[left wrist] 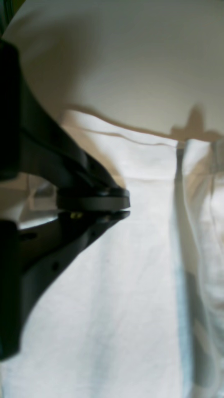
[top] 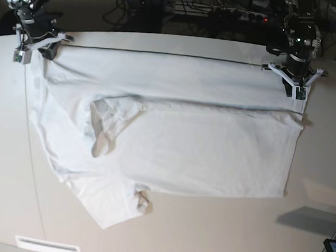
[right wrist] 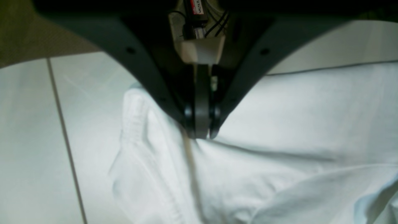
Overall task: Fold the T-shirt properly
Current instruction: 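Release the folded edge and move the right gripper down the shirt side, then lower the right gripper onto the shirt side edge near the hem and grasp, then move the left gripper along the opposite side edge and grasp it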
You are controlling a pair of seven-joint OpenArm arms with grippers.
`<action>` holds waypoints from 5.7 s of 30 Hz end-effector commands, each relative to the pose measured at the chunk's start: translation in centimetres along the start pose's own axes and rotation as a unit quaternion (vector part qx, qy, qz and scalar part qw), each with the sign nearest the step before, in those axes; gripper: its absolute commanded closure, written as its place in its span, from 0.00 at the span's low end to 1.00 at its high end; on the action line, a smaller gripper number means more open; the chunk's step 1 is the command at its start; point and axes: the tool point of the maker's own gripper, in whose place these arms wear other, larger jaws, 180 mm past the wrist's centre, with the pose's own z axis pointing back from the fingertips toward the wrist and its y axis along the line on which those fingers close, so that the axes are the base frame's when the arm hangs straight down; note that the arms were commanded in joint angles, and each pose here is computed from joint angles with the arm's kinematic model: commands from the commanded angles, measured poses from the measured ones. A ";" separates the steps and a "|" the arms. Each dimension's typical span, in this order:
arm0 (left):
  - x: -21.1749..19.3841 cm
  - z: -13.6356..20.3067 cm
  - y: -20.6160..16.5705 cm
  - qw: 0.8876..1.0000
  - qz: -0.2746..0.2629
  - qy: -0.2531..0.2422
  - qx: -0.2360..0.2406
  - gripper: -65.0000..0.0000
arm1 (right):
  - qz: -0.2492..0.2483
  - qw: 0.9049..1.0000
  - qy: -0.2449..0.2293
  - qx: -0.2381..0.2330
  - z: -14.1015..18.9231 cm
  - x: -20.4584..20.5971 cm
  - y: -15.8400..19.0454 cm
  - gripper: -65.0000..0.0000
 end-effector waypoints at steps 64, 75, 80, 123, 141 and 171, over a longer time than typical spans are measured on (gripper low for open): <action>2.7 4.3 5.2 0.997 0.014 -0.002 0.079 1.00 | 0.054 0.998 -0.007 -0.016 1.7 4.3 1.0 0.99; 8.8 3.8 4.8 0.992 0.045 -0.083 0.084 1.00 | 0.101 0.988 -0.113 -0.026 1.8 13.1 -0.3 0.98; 10.7 2.0 5.1 0.992 0.076 -0.043 0.087 1.00 | 0.157 0.982 -0.104 -0.002 0.0 18.2 1.6 0.97; 14.8 -5.4 7.3 0.995 0.051 -0.038 0.074 0.68 | 0.033 0.978 -0.007 0.206 -15.1 28.7 6.1 0.12; 15.4 -5.1 7.5 0.995 0.048 -0.047 0.076 0.68 | 0.000 0.974 0.057 0.220 -17.1 22.5 6.9 0.23; 15.2 -10.0 11.2 0.982 0.166 0.002 0.089 0.50 | 0.000 0.971 0.072 0.230 -17.4 21.0 8.2 0.92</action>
